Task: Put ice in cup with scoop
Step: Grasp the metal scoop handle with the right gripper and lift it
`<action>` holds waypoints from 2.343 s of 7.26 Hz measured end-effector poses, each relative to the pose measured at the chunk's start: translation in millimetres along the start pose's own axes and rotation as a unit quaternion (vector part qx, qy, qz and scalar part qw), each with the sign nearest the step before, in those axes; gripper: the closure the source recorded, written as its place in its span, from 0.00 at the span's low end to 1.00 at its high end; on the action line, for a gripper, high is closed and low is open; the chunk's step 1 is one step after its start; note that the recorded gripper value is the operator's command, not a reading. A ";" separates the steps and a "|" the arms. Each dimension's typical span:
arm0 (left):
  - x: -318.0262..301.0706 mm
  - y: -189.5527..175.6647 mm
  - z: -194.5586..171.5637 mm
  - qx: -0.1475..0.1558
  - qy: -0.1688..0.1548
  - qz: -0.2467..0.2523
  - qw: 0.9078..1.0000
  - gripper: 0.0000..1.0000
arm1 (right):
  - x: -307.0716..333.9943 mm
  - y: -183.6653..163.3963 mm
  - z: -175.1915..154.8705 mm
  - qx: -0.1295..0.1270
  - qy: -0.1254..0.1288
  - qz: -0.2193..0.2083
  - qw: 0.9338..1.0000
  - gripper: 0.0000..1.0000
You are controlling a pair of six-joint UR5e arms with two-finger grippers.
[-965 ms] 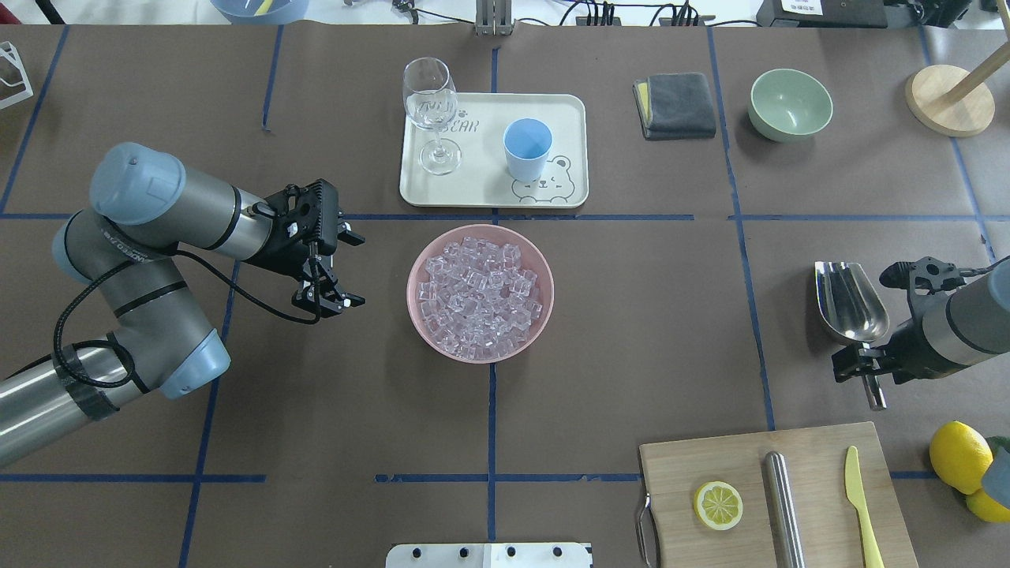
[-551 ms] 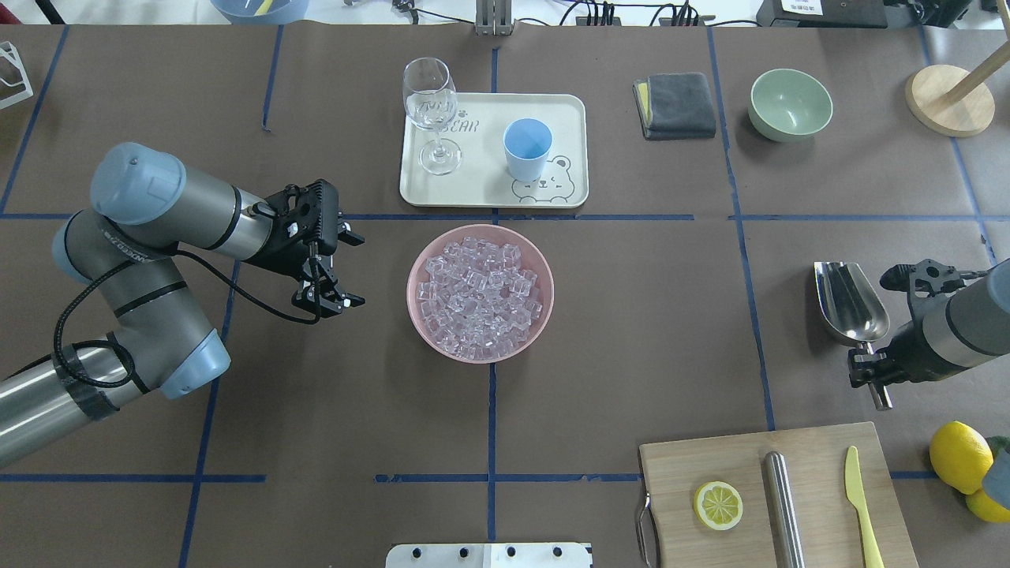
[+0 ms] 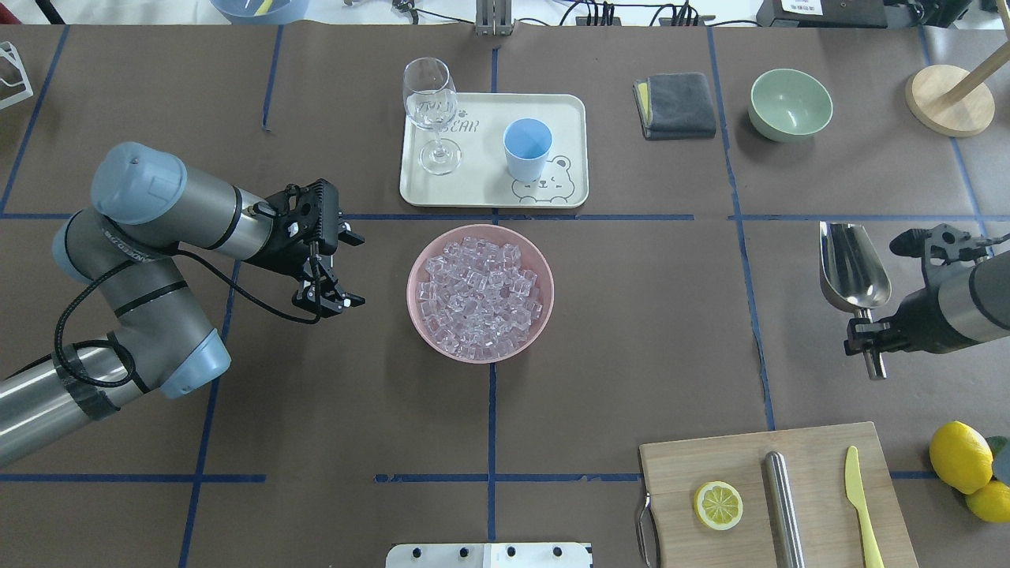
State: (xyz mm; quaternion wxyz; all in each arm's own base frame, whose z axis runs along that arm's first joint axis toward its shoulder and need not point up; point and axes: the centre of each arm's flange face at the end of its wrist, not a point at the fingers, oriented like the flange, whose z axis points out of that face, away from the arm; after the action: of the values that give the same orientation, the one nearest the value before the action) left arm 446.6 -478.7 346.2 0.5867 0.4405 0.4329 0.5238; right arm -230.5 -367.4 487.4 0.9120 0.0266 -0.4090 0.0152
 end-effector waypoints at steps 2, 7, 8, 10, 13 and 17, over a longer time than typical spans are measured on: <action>0.0 -0.3 0.0 0.000 0.000 0.000 1.000 0.00 | -3.2 -26.9 -58.9 0.070 -0.011 -0.146 0.987 1.00; -0.5 -4.4 -0.1 0.003 0.000 -0.001 1.000 0.00 | -10.6 -64.5 -105.0 0.158 0.058 -0.393 0.904 1.00; -0.6 -4.4 -0.2 0.003 0.000 -0.001 1.000 0.00 | -14.3 -64.2 -102.1 0.159 0.064 -0.398 0.901 1.00; -1.2 -4.7 -0.6 0.003 -0.001 -0.001 1.000 0.00 | -20.9 -62.6 -97.7 0.158 0.063 -0.406 0.898 1.00; -2.1 -0.8 1.0 -0.001 -0.001 -0.005 1.000 0.00 | -44.7 -65.1 -90.2 0.152 0.058 -0.449 0.878 1.00; -3.6 7.5 6.1 -0.008 0.001 -0.008 1.000 0.00 | -126.9 -99.6 -98.9 0.044 0.107 -0.492 0.863 1.00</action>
State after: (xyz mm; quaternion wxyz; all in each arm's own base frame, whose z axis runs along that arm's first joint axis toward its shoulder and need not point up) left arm 450.5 -482.3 355.1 0.5936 0.4323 0.4326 0.5230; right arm -236.2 -461.5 323.3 0.8369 0.2630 -0.2419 -0.4146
